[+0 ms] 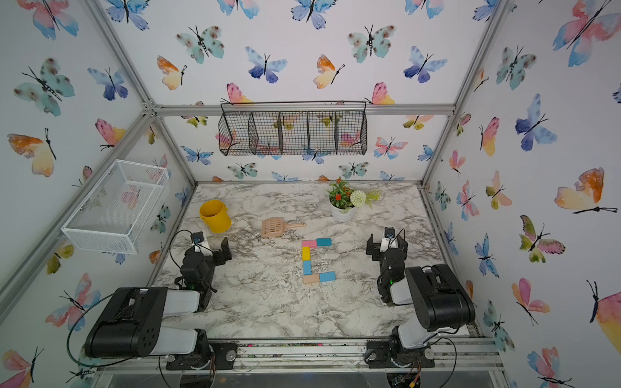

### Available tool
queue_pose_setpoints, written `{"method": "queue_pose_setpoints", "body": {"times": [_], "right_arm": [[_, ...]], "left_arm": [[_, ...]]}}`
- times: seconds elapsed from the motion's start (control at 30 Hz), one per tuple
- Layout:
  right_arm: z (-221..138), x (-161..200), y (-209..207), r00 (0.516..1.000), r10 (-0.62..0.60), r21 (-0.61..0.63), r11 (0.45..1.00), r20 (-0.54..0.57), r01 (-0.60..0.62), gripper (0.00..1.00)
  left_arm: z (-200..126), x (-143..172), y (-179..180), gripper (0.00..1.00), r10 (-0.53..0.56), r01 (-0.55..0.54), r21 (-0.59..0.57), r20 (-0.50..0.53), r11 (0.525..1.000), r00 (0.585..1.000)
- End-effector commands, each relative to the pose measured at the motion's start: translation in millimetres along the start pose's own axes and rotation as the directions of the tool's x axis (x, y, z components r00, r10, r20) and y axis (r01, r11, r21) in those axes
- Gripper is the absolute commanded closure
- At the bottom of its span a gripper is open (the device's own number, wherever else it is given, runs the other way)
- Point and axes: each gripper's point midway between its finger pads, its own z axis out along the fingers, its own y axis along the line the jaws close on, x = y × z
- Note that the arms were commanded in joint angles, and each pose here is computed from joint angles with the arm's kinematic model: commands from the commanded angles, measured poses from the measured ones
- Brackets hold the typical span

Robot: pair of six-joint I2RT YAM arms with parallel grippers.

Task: Assemble the letter c with building blocks
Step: Reset both arms

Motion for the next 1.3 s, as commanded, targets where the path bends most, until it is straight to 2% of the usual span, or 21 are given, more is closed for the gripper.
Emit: {"method": "queue_pose_setpoints", "body": {"times": [0.0,0.13,0.3,0.4,0.5,0.67,0.73,0.9,1.0,1.1,1.23,1.27], "right_arm": [[1,-3,-1,1.000,0.011,-0.004,1.000,0.007,-0.011,0.00],[-9,-7,-1,0.999,0.008,-0.012,1.000,0.048,-0.008,0.00],[-47,-19,-16,0.981,0.055,0.017,0.998,0.185,-0.059,0.00],[-31,-17,-8,0.986,0.028,-0.004,1.000,0.163,-0.028,0.00],[-20,-9,-4,0.997,0.021,-0.012,1.000,0.079,-0.020,0.00],[-61,-23,2,0.972,0.015,-0.091,0.996,0.235,0.006,0.00],[-55,-25,1,0.970,0.012,-0.078,0.997,0.243,0.007,0.00],[-34,-13,1,0.993,0.012,-0.058,0.998,0.120,-0.005,0.00],[-50,-17,8,0.983,-0.005,-0.110,0.994,0.183,0.025,0.00],[-42,-23,4,0.978,0.003,-0.078,0.997,0.211,0.014,0.00],[-14,-6,4,0.999,-0.001,-0.050,0.999,0.046,0.004,0.00],[-13,-7,3,0.999,-0.003,-0.041,0.999,0.054,0.005,0.00]], "left_arm": [[2,-8,-3,0.02,0.003,-0.004,0.010,0.024,1.000,1.000],[2,-8,-3,0.02,0.003,-0.003,0.011,0.025,1.000,1.000],[2,-8,-3,0.02,0.003,-0.004,0.011,0.025,1.000,1.000],[2,-8,-3,0.02,0.003,-0.004,0.011,0.026,1.000,1.000],[2,-8,-3,0.02,0.003,-0.004,0.010,0.024,1.000,1.000],[2,-8,-3,0.02,0.003,-0.003,0.011,0.025,1.000,1.000],[2,-8,-3,0.02,0.003,-0.003,0.012,0.024,1.000,1.000],[2,-8,-3,0.02,0.003,-0.004,0.011,0.024,1.000,1.000],[2,-8,-3,0.02,0.003,-0.003,0.011,0.025,1.000,1.000],[2,-8,-3,0.02,0.003,-0.004,0.010,0.024,1.000,1.000],[2,-8,-3,0.02,0.002,-0.003,0.010,0.025,1.000,1.000],[2,-8,-3,0.02,0.003,-0.004,0.011,0.025,1.000,1.000]]}}
